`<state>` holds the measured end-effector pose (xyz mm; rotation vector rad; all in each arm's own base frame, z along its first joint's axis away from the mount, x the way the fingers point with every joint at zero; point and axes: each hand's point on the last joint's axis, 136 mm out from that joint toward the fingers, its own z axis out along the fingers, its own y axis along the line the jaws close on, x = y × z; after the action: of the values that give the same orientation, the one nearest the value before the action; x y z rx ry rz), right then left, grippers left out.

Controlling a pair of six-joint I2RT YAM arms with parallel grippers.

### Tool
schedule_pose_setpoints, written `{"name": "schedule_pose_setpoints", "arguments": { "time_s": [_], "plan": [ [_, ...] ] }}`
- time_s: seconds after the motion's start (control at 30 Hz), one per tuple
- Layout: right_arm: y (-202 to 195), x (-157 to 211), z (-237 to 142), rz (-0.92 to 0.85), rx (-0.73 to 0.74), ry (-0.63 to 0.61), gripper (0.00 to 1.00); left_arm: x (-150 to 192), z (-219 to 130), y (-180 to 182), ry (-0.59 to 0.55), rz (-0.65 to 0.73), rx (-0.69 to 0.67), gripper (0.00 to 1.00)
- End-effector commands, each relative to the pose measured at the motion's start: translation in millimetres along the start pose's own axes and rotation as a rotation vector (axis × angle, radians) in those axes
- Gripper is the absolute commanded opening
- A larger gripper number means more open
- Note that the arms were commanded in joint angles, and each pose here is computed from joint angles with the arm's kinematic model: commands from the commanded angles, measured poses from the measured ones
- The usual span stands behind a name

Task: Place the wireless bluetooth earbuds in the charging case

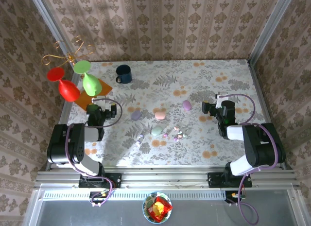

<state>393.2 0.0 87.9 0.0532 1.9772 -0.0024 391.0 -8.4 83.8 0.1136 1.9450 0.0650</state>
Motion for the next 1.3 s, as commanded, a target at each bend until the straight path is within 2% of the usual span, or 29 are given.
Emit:
{"name": "schedule_pose_setpoints", "arguments": {
  "time_s": [0.0,0.97,1.27],
  "plan": [
    [-1.8,-12.9,4.2,-0.011,0.004,-0.038,1.0,-14.8,4.2,1.3,-0.046,0.017,0.003,1.0],
    [-1.8,-12.5,3.7,-0.011,0.004,-0.039,1.0,-14.4,4.3,2.5,-0.045,0.013,0.001,1.0],
    [7.1,-37.3,-17.4,-0.036,-0.033,-0.06,1.0,-30.5,-18.7,-7.5,-0.129,0.08,-0.023,1.0]
  ]
}}
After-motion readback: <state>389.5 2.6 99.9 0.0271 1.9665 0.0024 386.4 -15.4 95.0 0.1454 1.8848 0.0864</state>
